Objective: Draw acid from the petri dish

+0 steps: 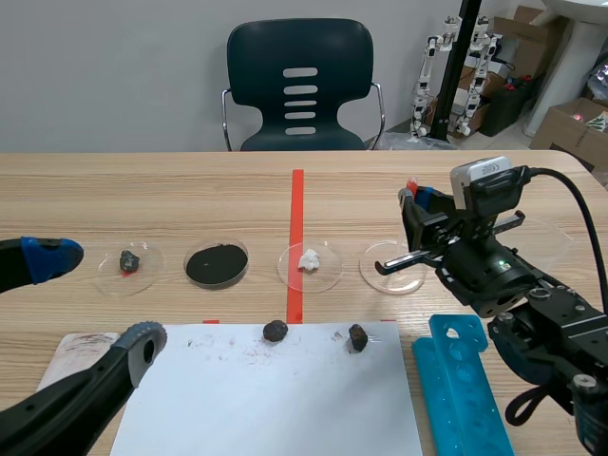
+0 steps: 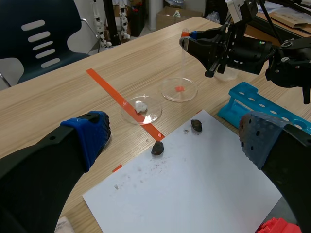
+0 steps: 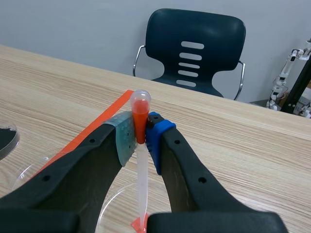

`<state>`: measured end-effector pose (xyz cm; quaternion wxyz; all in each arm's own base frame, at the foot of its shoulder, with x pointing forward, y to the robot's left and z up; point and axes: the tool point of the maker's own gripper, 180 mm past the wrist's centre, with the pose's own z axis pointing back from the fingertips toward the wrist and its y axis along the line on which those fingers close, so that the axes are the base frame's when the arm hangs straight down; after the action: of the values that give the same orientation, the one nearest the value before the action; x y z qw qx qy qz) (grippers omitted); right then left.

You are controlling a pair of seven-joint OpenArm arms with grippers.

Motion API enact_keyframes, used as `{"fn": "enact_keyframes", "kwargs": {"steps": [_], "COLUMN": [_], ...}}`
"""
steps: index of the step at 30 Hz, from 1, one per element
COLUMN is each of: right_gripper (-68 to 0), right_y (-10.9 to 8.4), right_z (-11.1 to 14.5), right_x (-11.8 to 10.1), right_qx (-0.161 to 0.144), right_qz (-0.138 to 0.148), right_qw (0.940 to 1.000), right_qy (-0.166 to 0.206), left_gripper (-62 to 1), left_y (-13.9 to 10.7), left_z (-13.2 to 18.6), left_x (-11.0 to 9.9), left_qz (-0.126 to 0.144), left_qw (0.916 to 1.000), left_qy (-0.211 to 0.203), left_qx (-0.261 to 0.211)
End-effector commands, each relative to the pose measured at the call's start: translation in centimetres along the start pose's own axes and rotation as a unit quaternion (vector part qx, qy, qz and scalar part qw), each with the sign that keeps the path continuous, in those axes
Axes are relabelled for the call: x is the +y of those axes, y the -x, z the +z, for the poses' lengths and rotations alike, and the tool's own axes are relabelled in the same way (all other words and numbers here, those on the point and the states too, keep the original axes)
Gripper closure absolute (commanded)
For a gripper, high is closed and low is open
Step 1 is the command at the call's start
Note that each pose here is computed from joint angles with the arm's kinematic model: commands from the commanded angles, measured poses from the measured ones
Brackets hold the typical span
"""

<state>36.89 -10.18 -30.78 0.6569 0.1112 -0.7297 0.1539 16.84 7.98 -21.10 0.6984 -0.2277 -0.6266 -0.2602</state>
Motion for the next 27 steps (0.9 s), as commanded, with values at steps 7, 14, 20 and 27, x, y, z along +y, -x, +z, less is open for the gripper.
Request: {"fn": "enact_keyframes", "kwargs": {"steps": [7, 14, 20, 27], "right_gripper": [-4.8, -4.6, -5.3, -5.6], "right_y": [-0.60, -0.59, -0.58, -0.58], "right_z": [-0.14, -0.12, -0.12, -0.12], "right_x": [-0.50, -0.48, -0.48, -0.48], "right_qx": [-0.010, -0.010, -0.010, -0.010], "right_qz": [0.003, 0.003, 0.003, 0.003], "right_qw": [0.9999, 0.9999, 0.9999, 0.9999], "right_qy": [0.004, 0.004, 0.004, 0.004], "left_gripper": [-55.9, -55.9, -55.9, -55.9], "left_y": [-0.60, -0.60, -0.60, -0.60], "left_z": [-0.06, -0.06, -0.06, -0.06], "left_x": [-0.03, -0.03, -0.03, -0.03], "left_qz": [0.005, 0.005, 0.005, 0.005], "left_qw": [0.9999, 0.9999, 0.9999, 0.9999], "left_qy": [-0.001, -0.001, -0.001, -0.001], "left_qx": [-0.014, -0.014, -0.014, -0.014]}}
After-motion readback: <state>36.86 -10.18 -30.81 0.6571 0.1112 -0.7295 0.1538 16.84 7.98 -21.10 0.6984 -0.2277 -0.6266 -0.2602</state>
